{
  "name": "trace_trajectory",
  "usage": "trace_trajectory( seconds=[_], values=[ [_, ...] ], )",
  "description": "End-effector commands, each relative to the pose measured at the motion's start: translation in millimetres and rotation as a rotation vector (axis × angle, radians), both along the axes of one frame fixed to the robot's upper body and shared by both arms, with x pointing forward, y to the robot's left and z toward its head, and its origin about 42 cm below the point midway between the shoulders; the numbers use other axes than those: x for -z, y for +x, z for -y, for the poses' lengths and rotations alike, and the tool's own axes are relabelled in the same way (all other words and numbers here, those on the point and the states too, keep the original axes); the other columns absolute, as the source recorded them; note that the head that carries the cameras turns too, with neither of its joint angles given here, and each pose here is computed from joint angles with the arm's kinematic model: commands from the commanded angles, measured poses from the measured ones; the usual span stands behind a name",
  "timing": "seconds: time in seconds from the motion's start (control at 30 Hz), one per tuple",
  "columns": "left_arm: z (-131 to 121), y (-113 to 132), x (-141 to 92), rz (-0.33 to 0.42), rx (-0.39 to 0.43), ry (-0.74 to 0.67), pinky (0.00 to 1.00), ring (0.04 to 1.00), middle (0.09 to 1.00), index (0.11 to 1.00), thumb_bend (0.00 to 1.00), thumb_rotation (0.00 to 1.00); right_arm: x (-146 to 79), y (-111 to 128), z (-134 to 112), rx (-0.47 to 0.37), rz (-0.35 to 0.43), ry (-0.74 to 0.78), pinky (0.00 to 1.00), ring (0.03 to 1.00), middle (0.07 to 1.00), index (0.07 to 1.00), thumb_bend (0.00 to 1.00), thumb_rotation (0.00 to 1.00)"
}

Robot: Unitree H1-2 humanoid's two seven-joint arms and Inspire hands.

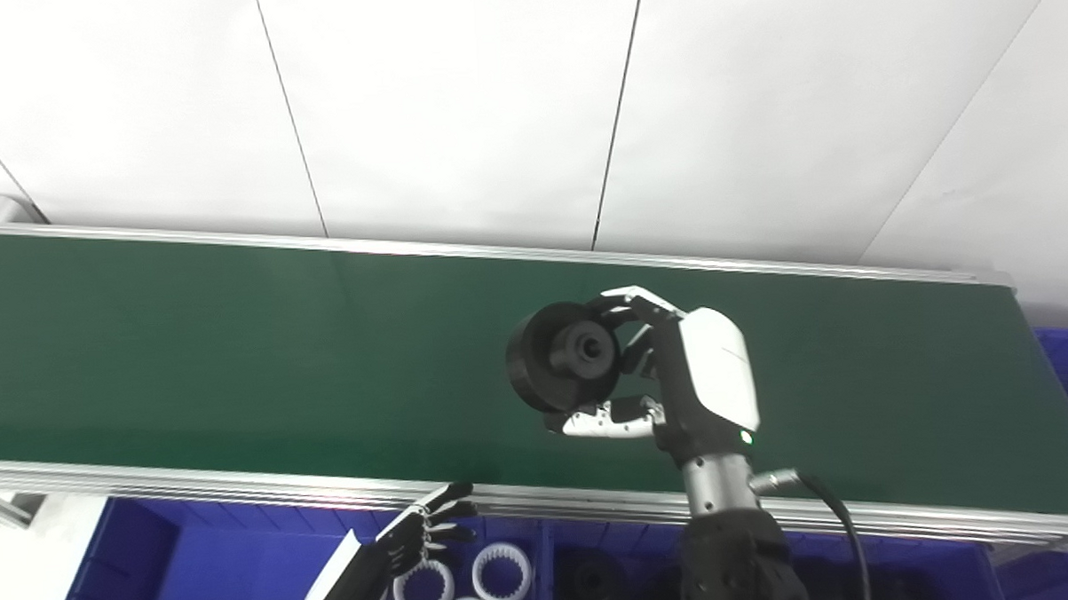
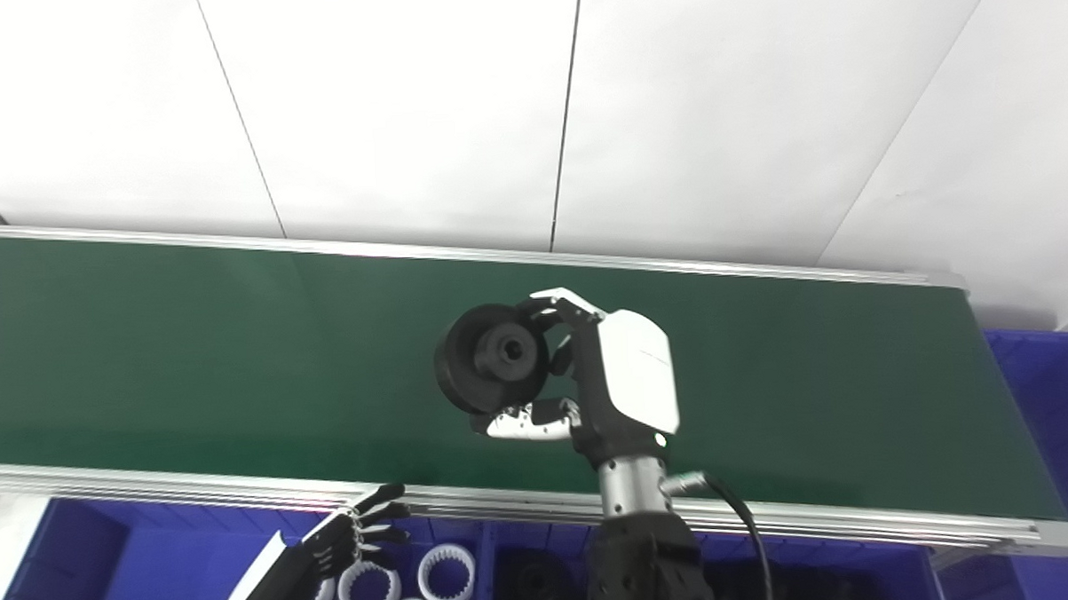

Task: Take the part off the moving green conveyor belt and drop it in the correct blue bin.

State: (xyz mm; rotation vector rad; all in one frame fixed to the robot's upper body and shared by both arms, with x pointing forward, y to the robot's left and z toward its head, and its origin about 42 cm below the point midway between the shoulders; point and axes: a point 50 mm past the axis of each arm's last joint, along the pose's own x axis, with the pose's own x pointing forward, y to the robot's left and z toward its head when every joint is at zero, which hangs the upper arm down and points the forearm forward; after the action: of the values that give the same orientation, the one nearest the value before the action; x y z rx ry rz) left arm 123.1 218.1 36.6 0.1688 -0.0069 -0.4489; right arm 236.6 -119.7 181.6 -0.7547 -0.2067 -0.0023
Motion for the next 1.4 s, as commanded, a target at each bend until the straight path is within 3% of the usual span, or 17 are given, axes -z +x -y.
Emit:
trace_trajectory(
  seconds=[0.0, 0.13, 0.27, 0.37, 0.57, 0.67, 0.73, 0.83, 0.9, 0.93, 0.97, 1.0, 1.03, 1.1, 1.27, 1.37],
  values=[
    [3.4, -2.2, -12.7, 0.058, 0.005, -0.026, 0.63, 0.743, 0.850, 0.905, 0.73, 0.00, -10.1, -17.2, 5.1, 0.000, 0.048, 0.002, 0.24, 0.330, 0.420, 0.522, 0.52, 0.00],
    [1.7, -7.0, -18.3, 0.061, 0.004, -0.046, 0.67, 0.774, 0.862, 0.931, 0.71, 0.04, 0.9, -53.5, 18.7, 0.021, -0.015, 0.012, 0.25, 0.330, 0.419, 0.522, 0.52, 0.00],
    [1.6, -6.9, -25.6, 0.088, -0.009, -0.049, 0.66, 0.788, 0.904, 0.928, 0.70, 0.07, 30.5, -102.3, 37.1, 0.043, -0.171, -0.014, 0.27, 0.356, 0.427, 0.524, 0.52, 0.00],
    [1.2, -2.1, -30.9, 0.112, -0.013, -0.054, 0.64, 0.774, 0.875, 0.931, 0.70, 0.05, 49.9, -120.6, 45.1, 0.056, -0.265, -0.027, 0.27, 0.356, 0.422, 0.528, 0.52, 0.00],
    [1.0, 6.7, -39.1, 0.142, -0.007, -0.088, 0.64, 0.766, 0.879, 0.922, 0.70, 0.01, 82.0, -129.5, 56.0, 0.057, -0.360, -0.107, 0.29, 0.375, 0.429, 0.526, 0.52, 0.00],
    [1.2, 7.7, -40.0, 0.146, -0.012, -0.096, 0.63, 0.772, 0.881, 0.913, 0.70, 0.00, 87.2, -129.7, 57.8, 0.054, -0.374, -0.111, 0.29, 0.371, 0.426, 0.524, 0.52, 0.00],
    [1.3, 8.5, -40.0, 0.148, -0.014, -0.094, 0.62, 0.777, 0.890, 0.913, 0.70, 0.00, 93.9, -127.3, 60.7, 0.068, -0.448, -0.157, 0.30, 0.382, 0.430, 0.522, 0.52, 0.00],
    [1.5, 8.3, -40.2, 0.148, -0.013, -0.098, 0.62, 0.776, 0.902, 0.908, 0.70, 0.00, 99.4, -124.7, 63.9, 0.097, -0.536, -0.196, 0.37, 0.456, 0.451, 0.525, 0.52, 0.00],
    [1.8, 7.5, -40.2, 0.145, -0.015, -0.106, 0.61, 0.775, 0.900, 0.901, 0.70, 0.00, 99.8, -124.3, 64.2, 0.108, -0.566, -0.198, 0.47, 0.567, 0.476, 0.515, 0.53, 0.00],
    [2.0, 7.2, -40.2, 0.144, -0.016, -0.107, 0.62, 0.772, 0.895, 0.896, 0.70, 0.00, 99.8, -124.4, 64.1, 0.110, -0.572, -0.196, 0.50, 0.609, 0.604, 0.505, 0.52, 0.08],
    [2.3, 6.5, -39.6, 0.142, -0.015, -0.108, 0.63, 0.771, 0.893, 0.895, 0.71, 0.00, 100.1, -125.6, 64.0, 0.116, -0.574, -0.202, 0.52, 0.623, 0.648, 0.501, 0.52, 0.11],
    [2.5, 6.0, -39.2, 0.139, -0.015, -0.108, 0.63, 0.772, 0.891, 0.898, 0.71, 0.00, 100.3, -126.4, 63.9, 0.121, -0.575, -0.207, 0.55, 0.674, 0.728, 0.683, 0.68, 0.16],
    [2.8, 5.2, -38.4, 0.136, -0.015, -0.106, 0.64, 0.769, 0.889, 0.900, 0.71, 0.00, 100.6, -127.8, 64.2, 0.125, -0.561, -0.211, 0.58, 0.708, 0.779, 0.780, 0.76, 0.19],
    [3.6, 4.1, -37.0, 0.131, -0.014, -0.103, 0.64, 0.756, 0.879, 0.903, 0.71, 0.00, 100.0, -130.4, 64.6, 0.126, -0.526, -0.202, 0.66, 0.781, 0.850, 0.880, 0.82, 0.25],
    [5.2, 2.1, -37.3, 0.133, -0.010, -0.090, 0.65, 0.733, 0.877, 0.908, 0.72, 0.00, 94.8, -137.7, 63.6, 0.107, -0.432, -0.102, 0.84, 0.936, 0.969, 0.991, 0.87, 0.39],
    [6.2, 1.6, -35.7, 0.127, -0.013, -0.090, 0.64, 0.765, 0.878, 0.917, 0.71, 0.01, 90.7, -143.6, 62.7, 0.093, -0.367, 0.013, 0.77, 0.933, 0.997, 1.000, 0.90, 0.39]
  ],
)
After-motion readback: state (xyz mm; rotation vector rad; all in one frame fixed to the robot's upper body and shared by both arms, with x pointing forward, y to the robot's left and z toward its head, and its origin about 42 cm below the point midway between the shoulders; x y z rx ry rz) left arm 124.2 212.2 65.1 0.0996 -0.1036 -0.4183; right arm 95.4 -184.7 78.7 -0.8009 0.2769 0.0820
